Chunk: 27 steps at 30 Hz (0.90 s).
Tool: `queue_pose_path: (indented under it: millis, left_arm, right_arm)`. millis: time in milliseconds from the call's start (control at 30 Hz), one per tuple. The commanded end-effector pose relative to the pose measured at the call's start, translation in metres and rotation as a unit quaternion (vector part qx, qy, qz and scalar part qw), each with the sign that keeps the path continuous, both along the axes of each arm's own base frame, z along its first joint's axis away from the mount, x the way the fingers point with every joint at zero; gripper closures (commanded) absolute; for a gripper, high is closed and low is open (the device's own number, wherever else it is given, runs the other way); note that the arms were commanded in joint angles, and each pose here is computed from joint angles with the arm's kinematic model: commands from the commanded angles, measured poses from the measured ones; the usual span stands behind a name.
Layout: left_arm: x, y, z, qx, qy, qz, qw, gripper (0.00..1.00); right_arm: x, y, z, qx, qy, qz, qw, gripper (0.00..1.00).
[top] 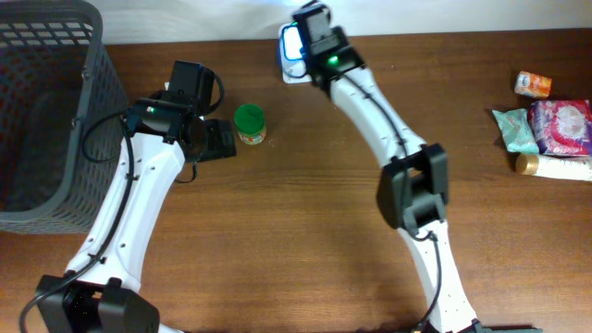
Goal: Scan the item barcode
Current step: 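Place teal tissue pack at far right of table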
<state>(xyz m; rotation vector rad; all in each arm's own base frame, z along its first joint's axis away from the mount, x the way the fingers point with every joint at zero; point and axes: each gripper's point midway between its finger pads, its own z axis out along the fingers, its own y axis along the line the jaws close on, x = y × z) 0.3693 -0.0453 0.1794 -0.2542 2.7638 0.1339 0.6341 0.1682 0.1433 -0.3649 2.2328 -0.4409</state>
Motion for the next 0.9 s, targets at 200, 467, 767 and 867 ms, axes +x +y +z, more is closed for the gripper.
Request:
queue_pose_path:
  millis: [200,467,767,867]
  left_arm:
    - [0.000,0.001,0.002,0.002,-0.005,0.005,1.000,0.01]
    - [0.000,0.001,0.002,0.002,-0.005,0.005,1.000,0.01]
    - [0.000,0.001,0.002,0.002,-0.005,0.005,1.000,0.01]
    - [0.000,0.001,0.002,0.002,-0.005,0.005,1.000,0.01]
  right_arm:
    - [-0.090,-0.325,0.030,0.031,0.121,-0.309,0.943,0.96]
    - [-0.107,-0.416,-0.011,0.093,0.126,-0.371,0.915,0.86]
    - [-0.098,-0.378,-0.013,0.136,0.128,-0.365,0.912,0.46]
    - [-0.083,-0.285,0.000,0.247,0.163,-0.244,0.924,0.40]
